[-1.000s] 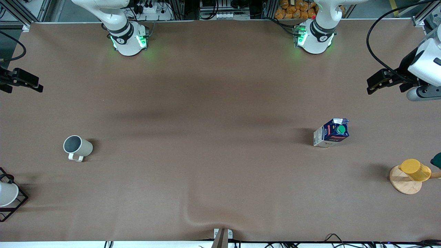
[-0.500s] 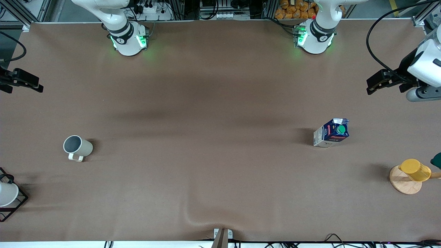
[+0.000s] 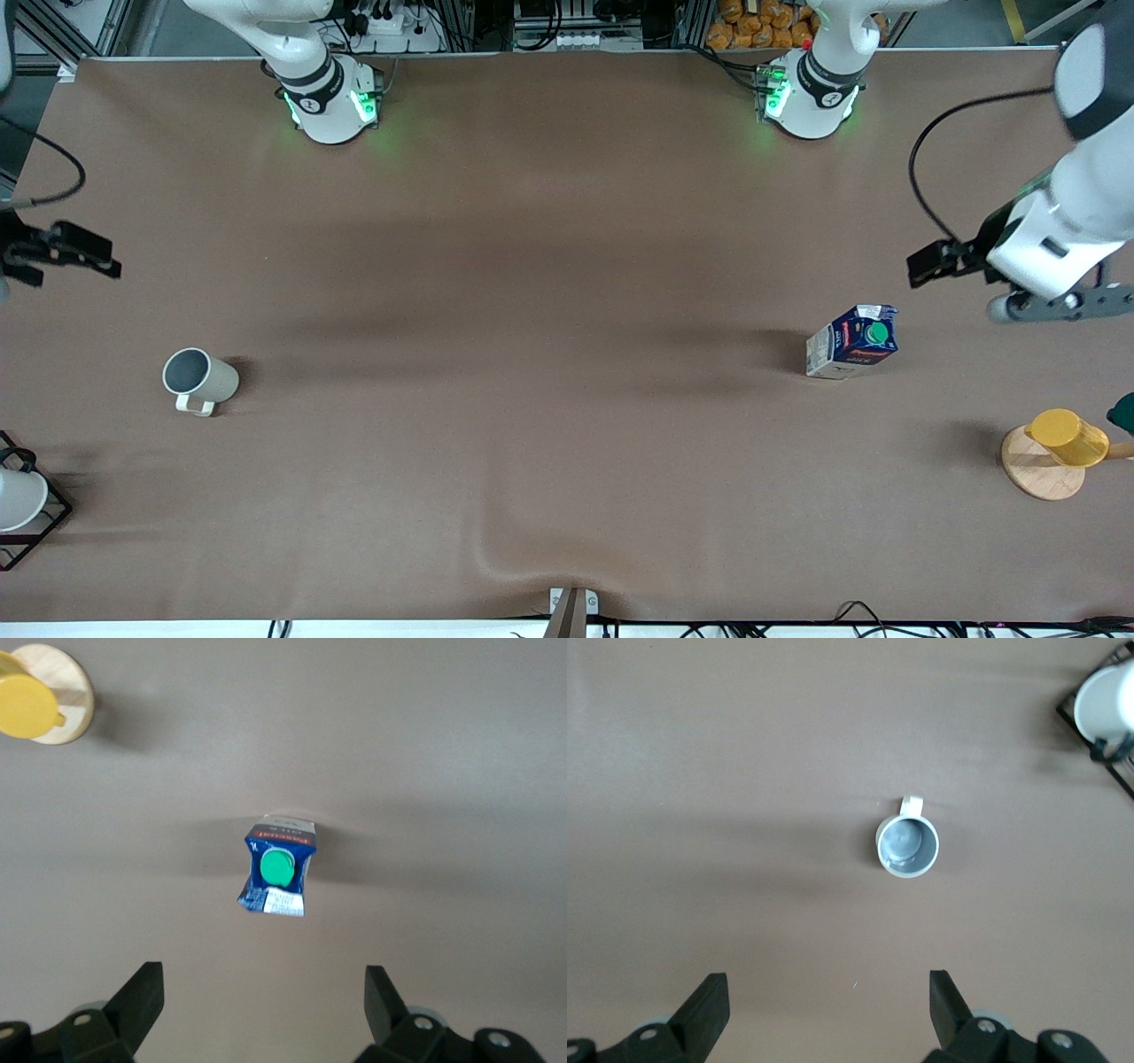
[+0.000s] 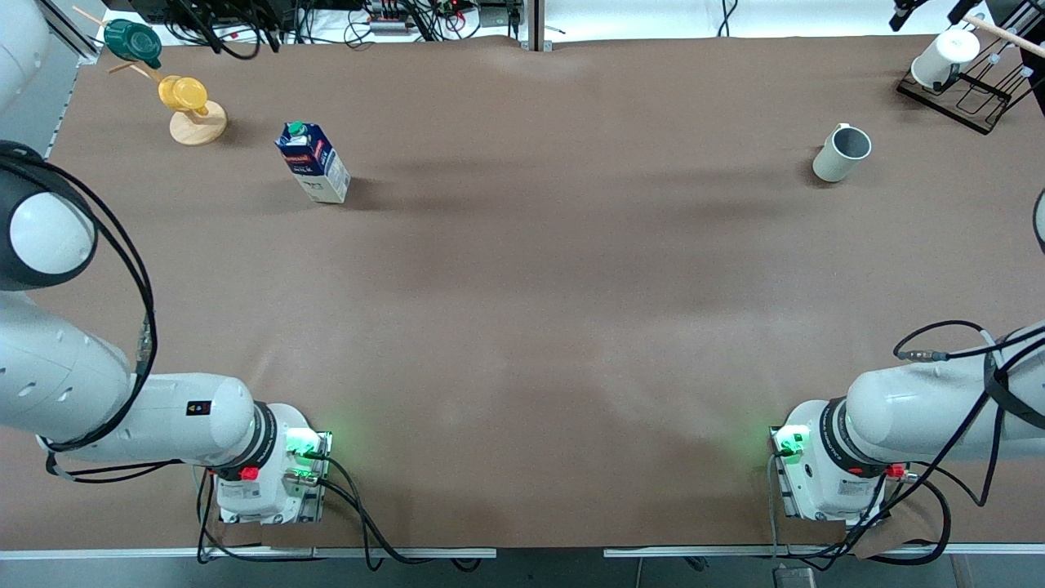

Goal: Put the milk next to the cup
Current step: 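Reach the left gripper to the milk carton while the right gripper reaches the mug, then close the left gripper on the carton while the right gripper grips the mug rim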

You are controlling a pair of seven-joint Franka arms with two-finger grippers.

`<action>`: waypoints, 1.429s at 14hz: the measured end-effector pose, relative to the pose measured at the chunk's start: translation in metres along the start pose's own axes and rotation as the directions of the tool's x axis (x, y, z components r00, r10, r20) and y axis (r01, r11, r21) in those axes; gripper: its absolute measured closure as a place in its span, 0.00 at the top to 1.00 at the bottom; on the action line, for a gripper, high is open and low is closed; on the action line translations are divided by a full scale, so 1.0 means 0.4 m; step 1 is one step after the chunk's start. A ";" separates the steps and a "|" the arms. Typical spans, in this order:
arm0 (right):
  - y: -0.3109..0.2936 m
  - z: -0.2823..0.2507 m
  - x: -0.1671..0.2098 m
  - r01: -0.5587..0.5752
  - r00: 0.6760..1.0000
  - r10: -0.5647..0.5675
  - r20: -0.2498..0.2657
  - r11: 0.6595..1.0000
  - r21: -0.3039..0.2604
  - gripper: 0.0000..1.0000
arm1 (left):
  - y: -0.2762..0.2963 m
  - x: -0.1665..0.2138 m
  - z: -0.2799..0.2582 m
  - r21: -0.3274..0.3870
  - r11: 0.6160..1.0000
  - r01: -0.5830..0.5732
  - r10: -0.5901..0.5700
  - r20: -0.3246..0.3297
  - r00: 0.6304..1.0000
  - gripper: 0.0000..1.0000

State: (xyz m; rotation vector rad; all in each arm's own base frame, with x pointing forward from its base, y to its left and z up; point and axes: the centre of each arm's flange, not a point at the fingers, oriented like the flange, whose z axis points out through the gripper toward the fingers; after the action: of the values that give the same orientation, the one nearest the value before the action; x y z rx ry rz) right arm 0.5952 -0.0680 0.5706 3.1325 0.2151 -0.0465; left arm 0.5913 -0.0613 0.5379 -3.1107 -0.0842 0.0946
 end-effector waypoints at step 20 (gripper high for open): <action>0.127 0.759 0.177 0.056 0.970 -0.070 0.233 0.996 0.064 1.00 | -0.020 0.058 0.424 -0.018 0.996 -0.083 0.084 0.065 0.994 1.00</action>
State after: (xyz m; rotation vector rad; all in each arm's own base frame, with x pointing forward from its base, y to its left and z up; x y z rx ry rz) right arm 0.6632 -0.1098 0.2650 3.1372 0.3156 -0.4285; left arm 0.6036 -0.0476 0.3675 -3.1263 0.0448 0.1989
